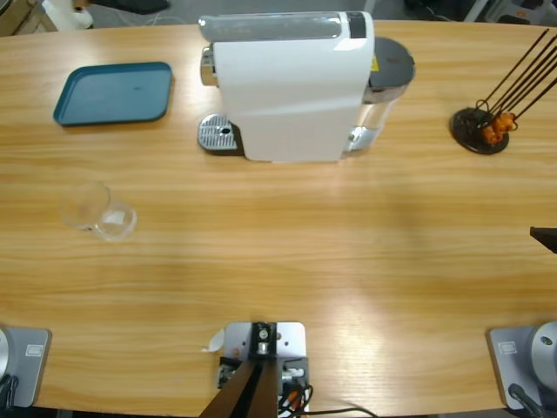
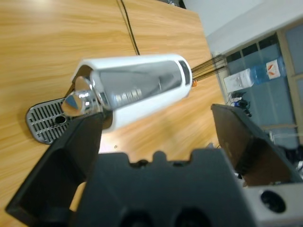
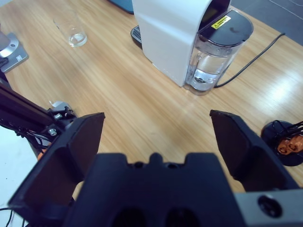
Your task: Pour coffee
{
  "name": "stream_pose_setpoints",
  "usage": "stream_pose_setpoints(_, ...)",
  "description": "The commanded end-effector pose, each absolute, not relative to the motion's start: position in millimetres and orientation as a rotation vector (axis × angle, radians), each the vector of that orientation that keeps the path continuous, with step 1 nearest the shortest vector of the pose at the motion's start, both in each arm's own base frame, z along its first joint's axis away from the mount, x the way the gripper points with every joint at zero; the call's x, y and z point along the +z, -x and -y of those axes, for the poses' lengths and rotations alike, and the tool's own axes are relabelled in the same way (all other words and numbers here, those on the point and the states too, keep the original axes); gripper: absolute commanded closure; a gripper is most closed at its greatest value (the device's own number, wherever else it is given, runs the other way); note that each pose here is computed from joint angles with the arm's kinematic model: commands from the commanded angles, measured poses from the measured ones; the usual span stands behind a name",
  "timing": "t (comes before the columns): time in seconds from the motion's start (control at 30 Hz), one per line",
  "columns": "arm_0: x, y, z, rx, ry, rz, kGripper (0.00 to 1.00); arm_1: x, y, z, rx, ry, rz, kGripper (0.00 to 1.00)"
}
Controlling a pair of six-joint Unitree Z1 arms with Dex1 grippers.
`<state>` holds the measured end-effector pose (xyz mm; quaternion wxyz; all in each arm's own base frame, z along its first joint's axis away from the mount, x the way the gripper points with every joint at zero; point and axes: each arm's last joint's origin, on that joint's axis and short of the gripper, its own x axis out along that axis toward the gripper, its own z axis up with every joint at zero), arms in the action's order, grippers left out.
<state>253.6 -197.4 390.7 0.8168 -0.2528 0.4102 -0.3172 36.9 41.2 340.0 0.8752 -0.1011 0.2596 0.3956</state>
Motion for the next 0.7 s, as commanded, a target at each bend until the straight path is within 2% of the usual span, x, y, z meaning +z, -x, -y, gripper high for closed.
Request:
stream_pose_setpoints(0.03,339.8,-296.7,219.6,-0.608,0.595,-1.05,0.02,330.1,-35.0,-39.9,0.835,0.221,-0.557,0.0)
stream_pose_setpoints(0.27,316.5,-312.6,228.2,-0.594,0.594,-1.115,0.05,330.2,-35.8,-40.6,0.835,0.222,-0.561,0.0)
stream_pose_setpoints(0.43,325.4,-313.8,223.9,-0.601,0.596,-1.085,0.304,330.1,-36.0,-40.9,0.835,0.223,-0.562,0.0)
stream_pose_setpoints(0.57,327.7,-312.5,220.5,-0.598,0.595,-1.086,0.341,330.1,-36.0,-40.9,0.834,0.223,-0.562,0.0)
stream_pose_setpoints(0.7,330.6,-310.6,220.3,-0.591,0.595,-1.101,0.65,330.0,-36.2,-41.0,0.834,0.223,-0.563,0.0)
